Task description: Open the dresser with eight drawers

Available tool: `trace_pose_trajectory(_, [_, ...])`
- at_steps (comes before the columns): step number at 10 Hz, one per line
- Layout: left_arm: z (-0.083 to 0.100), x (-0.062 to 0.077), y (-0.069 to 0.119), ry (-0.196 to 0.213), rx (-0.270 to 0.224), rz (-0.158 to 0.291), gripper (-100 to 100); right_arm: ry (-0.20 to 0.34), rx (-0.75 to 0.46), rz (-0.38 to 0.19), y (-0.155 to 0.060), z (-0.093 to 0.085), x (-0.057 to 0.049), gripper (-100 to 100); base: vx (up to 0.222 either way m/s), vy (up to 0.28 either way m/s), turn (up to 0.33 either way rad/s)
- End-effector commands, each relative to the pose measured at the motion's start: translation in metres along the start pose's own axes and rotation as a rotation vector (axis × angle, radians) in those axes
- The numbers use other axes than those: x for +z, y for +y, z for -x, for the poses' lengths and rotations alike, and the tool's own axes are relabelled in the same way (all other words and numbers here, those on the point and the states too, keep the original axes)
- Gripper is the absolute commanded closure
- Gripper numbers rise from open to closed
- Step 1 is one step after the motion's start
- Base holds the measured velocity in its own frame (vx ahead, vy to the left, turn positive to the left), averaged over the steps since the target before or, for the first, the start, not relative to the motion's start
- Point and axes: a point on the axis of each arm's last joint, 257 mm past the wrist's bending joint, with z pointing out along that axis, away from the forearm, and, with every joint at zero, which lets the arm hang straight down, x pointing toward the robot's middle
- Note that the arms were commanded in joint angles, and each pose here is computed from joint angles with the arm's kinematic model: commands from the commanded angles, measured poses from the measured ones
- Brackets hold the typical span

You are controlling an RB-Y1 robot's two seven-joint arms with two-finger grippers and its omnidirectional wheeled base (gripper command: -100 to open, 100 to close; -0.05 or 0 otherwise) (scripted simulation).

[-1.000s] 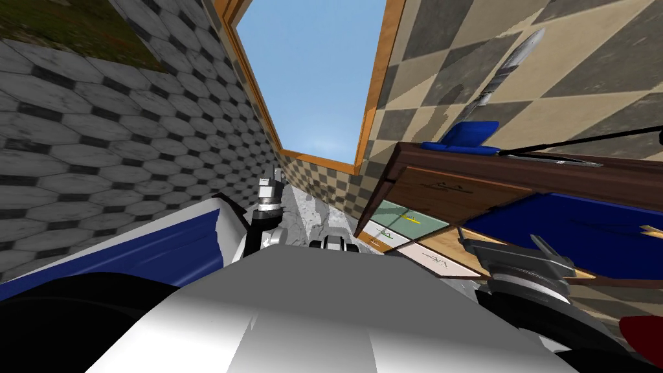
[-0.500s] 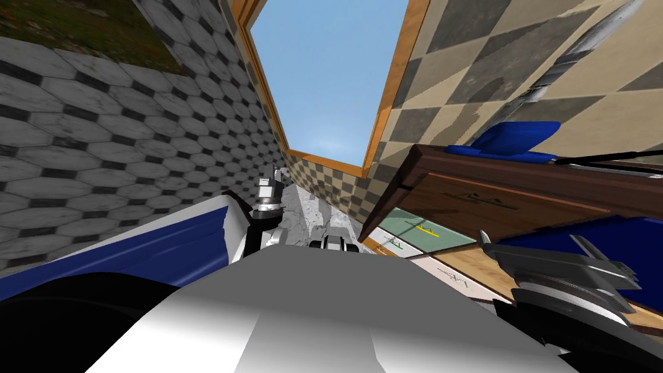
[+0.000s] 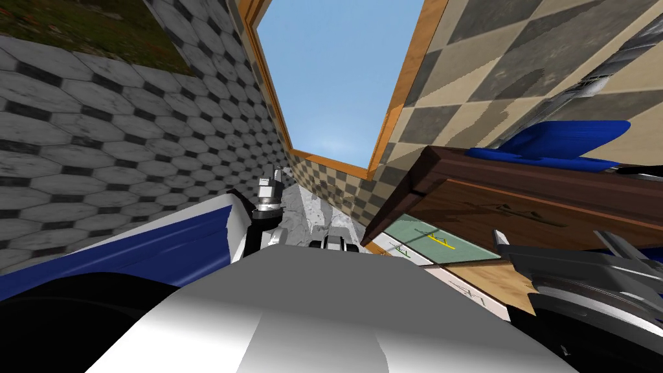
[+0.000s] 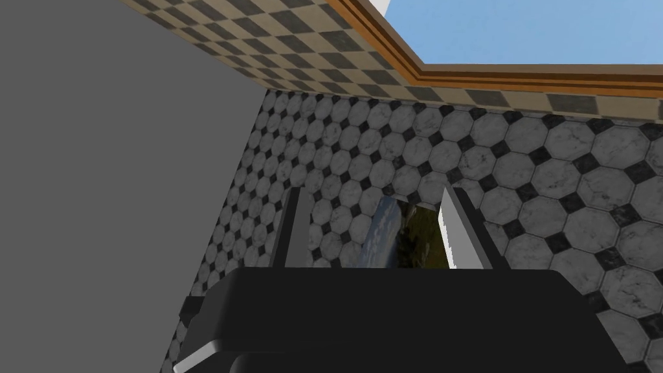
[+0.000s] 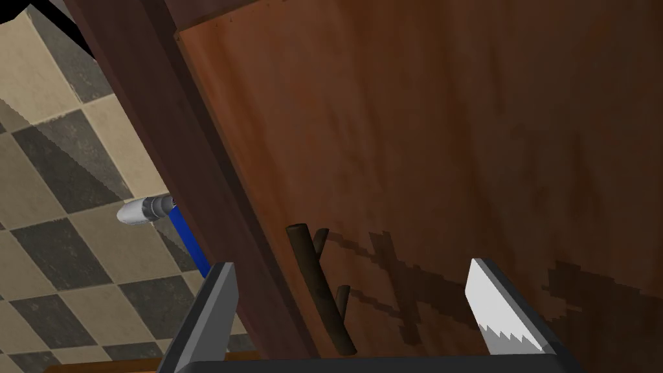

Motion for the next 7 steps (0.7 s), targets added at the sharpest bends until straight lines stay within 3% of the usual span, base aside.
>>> trace_pose_trajectory(1, [0.0, 0.0, 0.0, 0.0, 0.0, 0.0, 0, -0.01, -0.003, 0.0, -0.008, 0.005, -0.002, -100, 0.075, -0.057, -0.075])
trace_pose_trajectory(3, [0.0, 0.0, 0.0, 0.0, 0.0, 0.0, 0, -0.01, -0.003, 0.0, -0.009, 0.006, -0.002, -100, 0.095, -0.062, -0.032])
trace_pose_trajectory(4, [0.0, 0.0, 0.0, 0.0, 0.0, 0.0, 0, -0.002, -0.005, -0.002, -0.002, 0.001, 0.0, 100, -0.071, 0.043, 0.086])
trace_pose_trajectory(5, [0.0, 0.0, 0.0, 0.0, 0.0, 0.0, 0, -0.006, -0.005, -0.005, -0.007, 0.004, -0.001, 100, -0.044, 0.009, -0.011])
trace_pose_trajectory(7, [0.0, 0.0, 0.0, 0.0, 0.0, 0.0, 0, 0.08, -0.02, -0.051, -0.022, -0.017, -0.012, 100, -0.134, -0.008, 0.384])
